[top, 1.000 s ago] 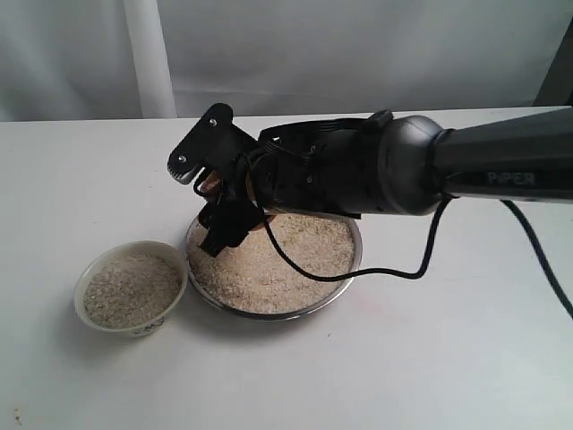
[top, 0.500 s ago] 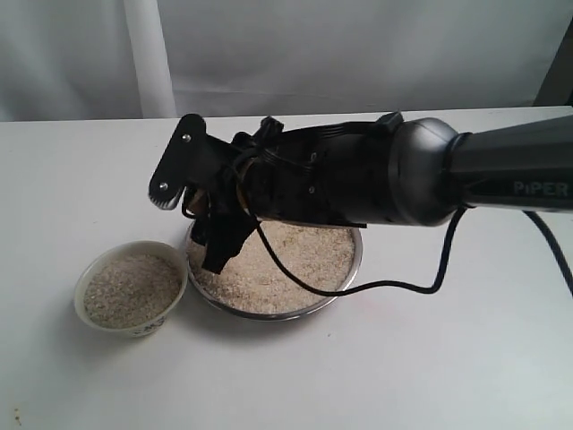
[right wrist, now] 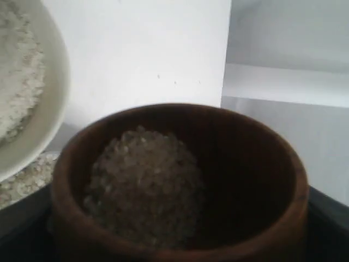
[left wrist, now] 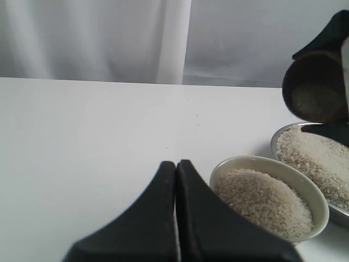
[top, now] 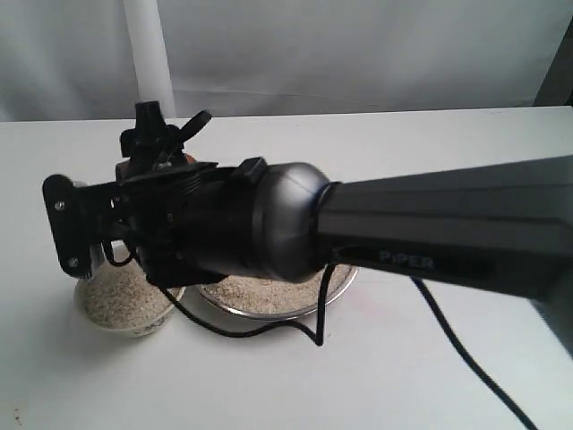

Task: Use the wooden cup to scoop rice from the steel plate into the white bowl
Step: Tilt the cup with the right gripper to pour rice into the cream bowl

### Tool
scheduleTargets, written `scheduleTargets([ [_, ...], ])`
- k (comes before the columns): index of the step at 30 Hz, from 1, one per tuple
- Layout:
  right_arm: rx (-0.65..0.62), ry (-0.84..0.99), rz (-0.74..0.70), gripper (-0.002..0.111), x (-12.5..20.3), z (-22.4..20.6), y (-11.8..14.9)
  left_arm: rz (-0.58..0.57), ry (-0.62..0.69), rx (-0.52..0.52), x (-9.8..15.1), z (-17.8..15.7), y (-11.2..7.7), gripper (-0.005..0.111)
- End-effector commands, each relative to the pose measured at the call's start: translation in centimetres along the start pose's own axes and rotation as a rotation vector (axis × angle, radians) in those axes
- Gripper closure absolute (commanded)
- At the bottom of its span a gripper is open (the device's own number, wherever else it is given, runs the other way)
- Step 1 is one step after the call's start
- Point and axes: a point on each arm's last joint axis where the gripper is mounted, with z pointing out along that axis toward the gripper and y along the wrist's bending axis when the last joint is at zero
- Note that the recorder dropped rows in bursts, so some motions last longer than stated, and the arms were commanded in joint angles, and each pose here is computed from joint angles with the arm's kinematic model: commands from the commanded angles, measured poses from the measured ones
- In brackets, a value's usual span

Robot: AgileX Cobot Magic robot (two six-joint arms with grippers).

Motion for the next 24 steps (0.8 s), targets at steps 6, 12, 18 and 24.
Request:
scheduleTargets([
  [6, 0.053, 0.07, -0.355, 0.108, -2.0, 0.9, 2.8, -0.007, -0.011, 0.007, -0.2, 0.0, 0.0, 0.107],
  [12, 0.082, 0.116, -0.438, 0.108, -2.1, 1.6, 3.7, -0.009, -0.011, 0.007, -0.2, 0.0, 0.0, 0.107],
  [18, 0.115, 0.112, -0.487, 0.108, -2.5, 1.4, 3.6, -0.009, -0.011, 0.007, -0.2, 0.0, 0.0, 0.107],
  [24, 0.142, 0.097, -0.556, 0.108, -3.2, 1.0, 3.7, -0.006, -0.011, 0.007, -0.2, 0.0, 0.0, 0.107],
])
